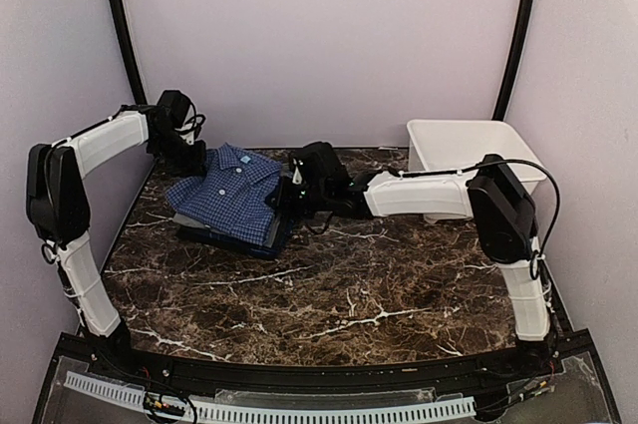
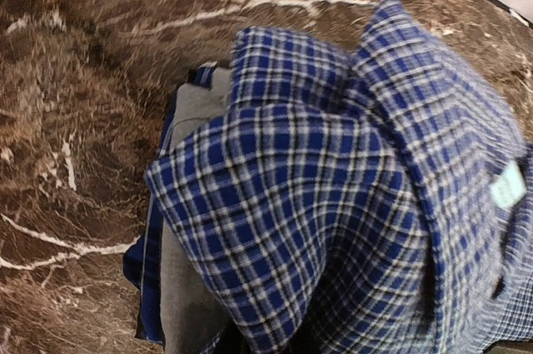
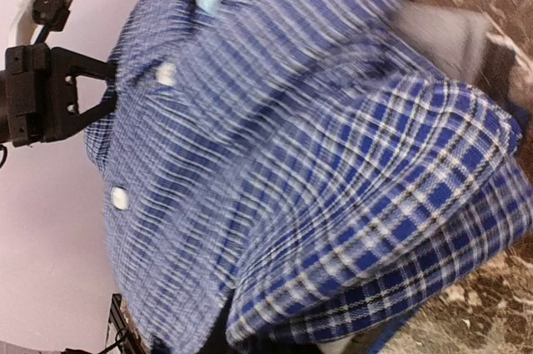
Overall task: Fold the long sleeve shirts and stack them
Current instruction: Place the square-folded shirt on the square-folded shirt.
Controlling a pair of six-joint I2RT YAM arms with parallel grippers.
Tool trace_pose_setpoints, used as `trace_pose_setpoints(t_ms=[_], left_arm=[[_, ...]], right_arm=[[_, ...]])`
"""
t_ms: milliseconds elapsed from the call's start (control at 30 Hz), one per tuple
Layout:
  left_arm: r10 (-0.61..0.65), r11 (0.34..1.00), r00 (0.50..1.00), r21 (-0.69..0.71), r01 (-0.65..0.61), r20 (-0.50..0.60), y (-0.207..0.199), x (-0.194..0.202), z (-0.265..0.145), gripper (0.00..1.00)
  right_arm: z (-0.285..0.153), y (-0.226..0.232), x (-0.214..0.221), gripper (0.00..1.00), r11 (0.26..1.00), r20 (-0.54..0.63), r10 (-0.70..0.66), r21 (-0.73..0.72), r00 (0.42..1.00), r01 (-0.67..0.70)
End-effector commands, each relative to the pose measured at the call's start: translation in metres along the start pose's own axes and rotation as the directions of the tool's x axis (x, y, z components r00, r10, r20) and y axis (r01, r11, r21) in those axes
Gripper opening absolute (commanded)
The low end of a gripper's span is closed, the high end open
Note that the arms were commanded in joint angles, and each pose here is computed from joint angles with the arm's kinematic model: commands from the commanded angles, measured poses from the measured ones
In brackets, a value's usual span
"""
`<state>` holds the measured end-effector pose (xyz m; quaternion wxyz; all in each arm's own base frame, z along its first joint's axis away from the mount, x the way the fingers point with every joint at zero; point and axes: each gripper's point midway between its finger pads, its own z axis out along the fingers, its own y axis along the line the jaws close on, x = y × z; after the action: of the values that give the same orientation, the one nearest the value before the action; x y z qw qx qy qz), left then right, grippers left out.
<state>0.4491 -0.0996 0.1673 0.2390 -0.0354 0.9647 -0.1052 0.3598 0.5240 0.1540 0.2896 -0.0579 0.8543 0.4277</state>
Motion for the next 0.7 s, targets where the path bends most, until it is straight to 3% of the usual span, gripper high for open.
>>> trace_pose_setpoints(t_ms=[0, 100, 233, 667], left_arm=[[-0.036, 0.995, 0.999, -0.097, 0.034, -0.027, 0.027, 0.012, 0.028, 0.17], [-0.056, 0.99, 0.998, -0.134, 0.052, -0.024, 0.036, 0.013, 0.03, 0.35], [-0.068, 0.98, 0.997, -0.185, 0.072, 0.031, 0.045, 0.004, 0.019, 0.48], [-0.076, 0.949, 0.983, -0.291, 0.123, 0.167, 0.072, -0.024, -0.029, 0.71]], right_arm=[[-0.013, -0.031, -0.007, 0.23, 0.999, -0.024, 0.042, -0.002, 0.999, -0.042], [-0.027, -0.044, -0.011, 0.3, 0.999, -0.017, 0.028, 0.021, 0.999, -0.028], [-0.037, -0.044, -0.019, 0.35, 1.0, -0.013, 0.0, 0.028, 1.0, 0.0], [-0.055, -0.044, -0.03, 0.4, 0.991, 0.01, -0.101, 0.094, 0.995, 0.1]])
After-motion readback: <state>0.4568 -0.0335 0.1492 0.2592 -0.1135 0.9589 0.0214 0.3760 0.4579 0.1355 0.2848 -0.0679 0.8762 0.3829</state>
